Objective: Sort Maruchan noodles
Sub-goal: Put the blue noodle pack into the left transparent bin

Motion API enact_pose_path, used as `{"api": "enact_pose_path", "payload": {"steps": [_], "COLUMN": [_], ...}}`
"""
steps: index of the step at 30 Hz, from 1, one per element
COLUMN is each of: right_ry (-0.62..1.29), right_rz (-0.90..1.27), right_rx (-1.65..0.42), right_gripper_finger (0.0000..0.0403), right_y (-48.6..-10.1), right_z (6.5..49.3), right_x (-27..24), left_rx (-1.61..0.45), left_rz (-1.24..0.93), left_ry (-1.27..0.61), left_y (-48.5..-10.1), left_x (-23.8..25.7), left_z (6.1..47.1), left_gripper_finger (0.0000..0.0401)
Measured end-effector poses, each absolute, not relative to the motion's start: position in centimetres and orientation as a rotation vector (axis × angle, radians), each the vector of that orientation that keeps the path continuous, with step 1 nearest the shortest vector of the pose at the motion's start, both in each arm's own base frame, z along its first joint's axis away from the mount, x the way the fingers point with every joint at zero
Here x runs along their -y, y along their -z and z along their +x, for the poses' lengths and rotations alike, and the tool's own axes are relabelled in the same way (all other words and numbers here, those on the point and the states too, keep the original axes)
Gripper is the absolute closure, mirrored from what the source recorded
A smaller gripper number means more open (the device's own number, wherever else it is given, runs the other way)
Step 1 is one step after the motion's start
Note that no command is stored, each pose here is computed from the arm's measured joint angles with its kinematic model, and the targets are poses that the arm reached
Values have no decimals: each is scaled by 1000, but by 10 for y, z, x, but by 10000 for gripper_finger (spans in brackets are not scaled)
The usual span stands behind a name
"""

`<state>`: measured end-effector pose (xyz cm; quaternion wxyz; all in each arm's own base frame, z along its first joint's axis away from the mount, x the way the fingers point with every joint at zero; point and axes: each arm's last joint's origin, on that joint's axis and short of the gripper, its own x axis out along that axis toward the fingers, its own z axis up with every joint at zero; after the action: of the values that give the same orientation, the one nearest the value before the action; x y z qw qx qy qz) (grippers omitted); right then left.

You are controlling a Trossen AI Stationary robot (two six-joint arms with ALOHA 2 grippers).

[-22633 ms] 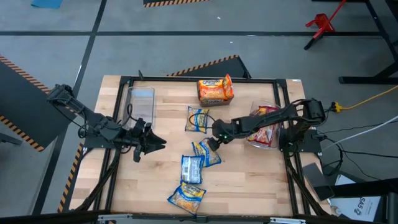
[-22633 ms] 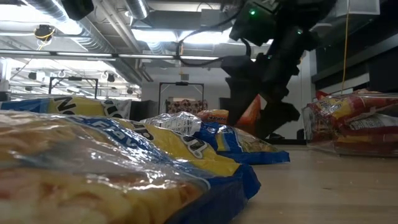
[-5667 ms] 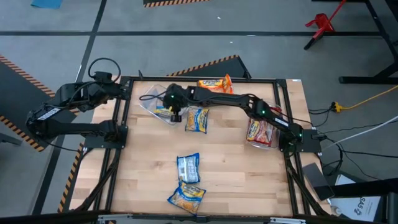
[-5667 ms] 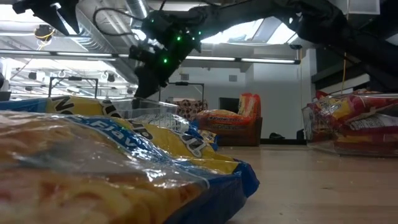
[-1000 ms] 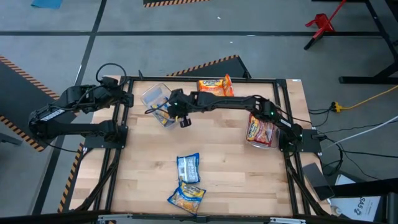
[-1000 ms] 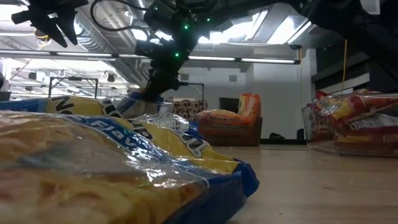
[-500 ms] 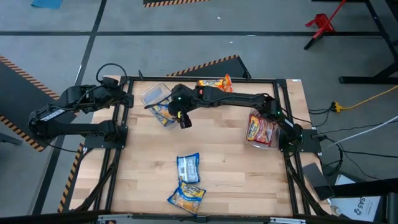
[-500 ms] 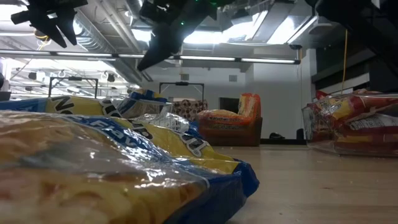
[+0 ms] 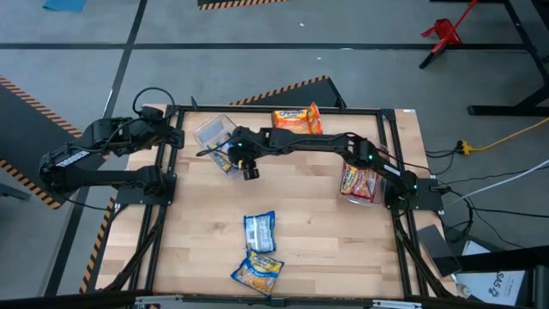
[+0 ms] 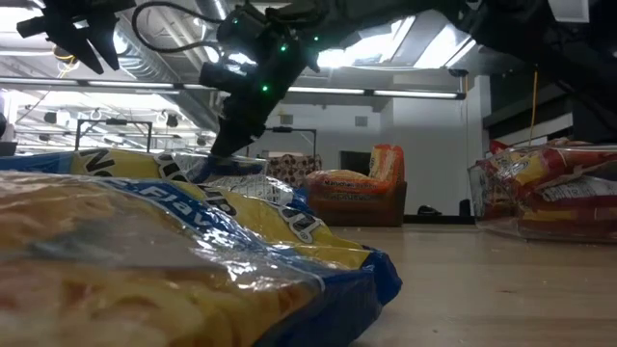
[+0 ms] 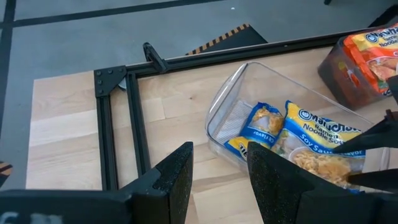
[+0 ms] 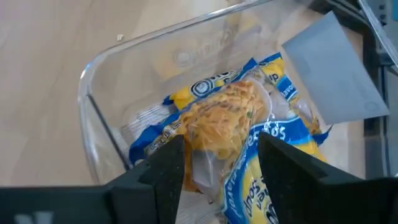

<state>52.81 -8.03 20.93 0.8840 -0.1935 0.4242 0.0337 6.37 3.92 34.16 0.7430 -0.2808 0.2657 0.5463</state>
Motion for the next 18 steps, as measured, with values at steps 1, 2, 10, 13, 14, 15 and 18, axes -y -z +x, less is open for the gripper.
{"api": "enact_pose_path", "payload": {"steps": [1, 2, 10, 13, 14, 15, 18], "right_ry": [-67, -67, -64, -69, -69, -65, -40], "right_rz": [-403, -403, -320, -323, -321, -321, -322], "right_rx": [-875, -870, -868, -871, -872, -875, -897], "right_gripper_finger": [216, 217, 217, 217, 217, 217, 217], "right_y": [-208, -209, -201, -201, -201, -200, -211], "right_z": [529, 529, 530, 530, 530, 530, 527], "right_x": [81, 81, 88, 87, 87, 87, 86], "left_rx": [-582, -582, -579, -579, -578, -578, -579], "left_rz": [-616, -616, -620, -620, -621, -621, -621], "left_ry": [-1197, -1197, -1199, -1199, -1200, -1200, -1199], "left_y": [-342, -342, -342, -342, -342, -342, -342], "left_x": [-39, -39, -39, -39, -39, -39, -39], "left_z": [64, 64, 64, 64, 64, 64, 64], "left_gripper_finger": [256, 256, 256, 256, 256, 256, 256]}}
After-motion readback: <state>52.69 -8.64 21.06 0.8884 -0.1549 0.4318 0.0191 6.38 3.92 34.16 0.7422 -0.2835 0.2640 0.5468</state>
